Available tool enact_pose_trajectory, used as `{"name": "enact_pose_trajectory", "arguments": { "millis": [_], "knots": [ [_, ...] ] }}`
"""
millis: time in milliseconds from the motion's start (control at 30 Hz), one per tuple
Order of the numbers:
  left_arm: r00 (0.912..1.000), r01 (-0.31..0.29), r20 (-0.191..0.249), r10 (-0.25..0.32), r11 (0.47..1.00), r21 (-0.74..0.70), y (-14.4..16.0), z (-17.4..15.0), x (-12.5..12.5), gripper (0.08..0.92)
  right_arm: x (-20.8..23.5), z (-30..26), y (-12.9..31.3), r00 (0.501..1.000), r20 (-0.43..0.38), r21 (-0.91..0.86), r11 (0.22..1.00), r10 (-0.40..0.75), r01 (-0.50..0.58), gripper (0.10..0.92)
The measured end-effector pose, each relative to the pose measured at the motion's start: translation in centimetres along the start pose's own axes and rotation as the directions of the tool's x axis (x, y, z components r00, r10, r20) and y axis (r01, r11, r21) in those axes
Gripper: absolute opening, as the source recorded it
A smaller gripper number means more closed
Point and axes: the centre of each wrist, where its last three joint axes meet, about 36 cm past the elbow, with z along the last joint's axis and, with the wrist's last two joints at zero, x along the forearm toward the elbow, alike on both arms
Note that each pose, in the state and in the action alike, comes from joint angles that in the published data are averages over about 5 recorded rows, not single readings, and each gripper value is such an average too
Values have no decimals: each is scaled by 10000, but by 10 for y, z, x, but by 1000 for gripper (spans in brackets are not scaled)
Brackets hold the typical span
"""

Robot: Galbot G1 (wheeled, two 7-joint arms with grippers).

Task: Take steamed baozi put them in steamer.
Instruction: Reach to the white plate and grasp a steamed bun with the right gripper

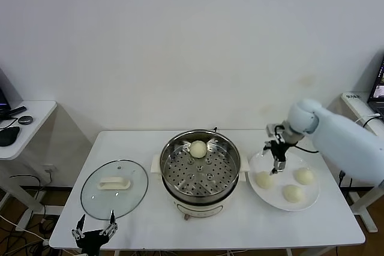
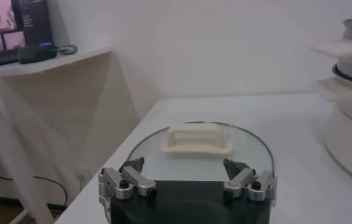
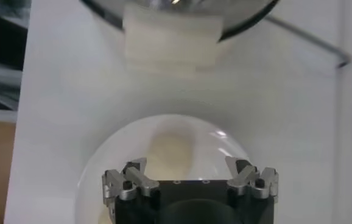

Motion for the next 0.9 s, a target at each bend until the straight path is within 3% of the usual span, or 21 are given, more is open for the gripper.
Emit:
{"name": "enact_pose_trajectory", "arguments": {
  "millis": [267, 900],
  "knots": [
    [10000, -3, -59, 3, 10000, 4, -1, 2, 0, 823, -39, 5, 2, 9986, -260, 397, 9981, -462, 472, 823],
    [9999, -60, -145, 60, 10000, 20, -3, 6, -1, 823, -82, 13, 4, 9997, -195, 411, 9990, -173, 180, 823]
  ]
}}
